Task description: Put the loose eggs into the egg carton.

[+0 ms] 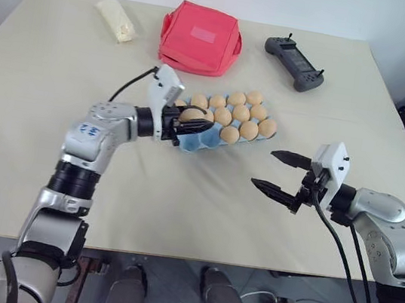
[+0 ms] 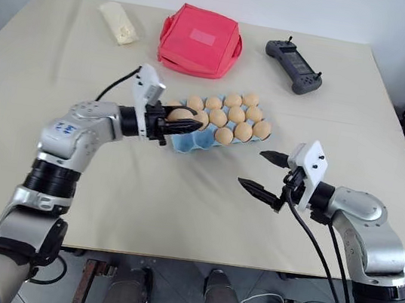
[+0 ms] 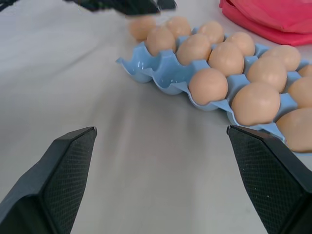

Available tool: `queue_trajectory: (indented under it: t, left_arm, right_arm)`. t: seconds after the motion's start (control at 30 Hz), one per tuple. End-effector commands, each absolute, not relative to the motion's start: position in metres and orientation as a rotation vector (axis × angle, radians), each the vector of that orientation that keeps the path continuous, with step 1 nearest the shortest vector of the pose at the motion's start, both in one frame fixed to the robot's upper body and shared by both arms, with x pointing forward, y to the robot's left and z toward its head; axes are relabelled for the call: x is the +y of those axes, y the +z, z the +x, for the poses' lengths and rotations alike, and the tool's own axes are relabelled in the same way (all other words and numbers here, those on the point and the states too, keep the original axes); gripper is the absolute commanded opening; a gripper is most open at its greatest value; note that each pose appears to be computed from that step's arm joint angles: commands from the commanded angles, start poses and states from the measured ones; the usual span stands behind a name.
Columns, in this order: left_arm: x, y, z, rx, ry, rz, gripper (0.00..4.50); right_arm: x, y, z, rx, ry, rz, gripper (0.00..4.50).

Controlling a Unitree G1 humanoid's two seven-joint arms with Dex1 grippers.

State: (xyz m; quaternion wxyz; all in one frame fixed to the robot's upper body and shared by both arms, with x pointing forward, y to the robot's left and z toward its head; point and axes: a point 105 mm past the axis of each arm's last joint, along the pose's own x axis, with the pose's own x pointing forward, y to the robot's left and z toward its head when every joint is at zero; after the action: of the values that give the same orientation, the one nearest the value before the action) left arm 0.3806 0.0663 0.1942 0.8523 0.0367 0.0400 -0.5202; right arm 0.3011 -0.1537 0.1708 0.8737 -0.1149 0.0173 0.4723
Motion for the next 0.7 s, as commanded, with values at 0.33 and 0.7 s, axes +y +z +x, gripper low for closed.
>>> queue_trajectory:
  t: [0.33,0.7]
  left_arm:
    - [0.044,0.191,0.401,0.062,-1.113,0.17,2.55]
    - [0.053,0.222,0.388,-0.03,-1.153,0.155,4.48]
  right_arm:
    - [-0.157,0.181,0.293,-0.01,0.959,-0.259,4.5]
    - [-0.155,0.183,0.298,-0.014,0.962,-0.257,4.5]
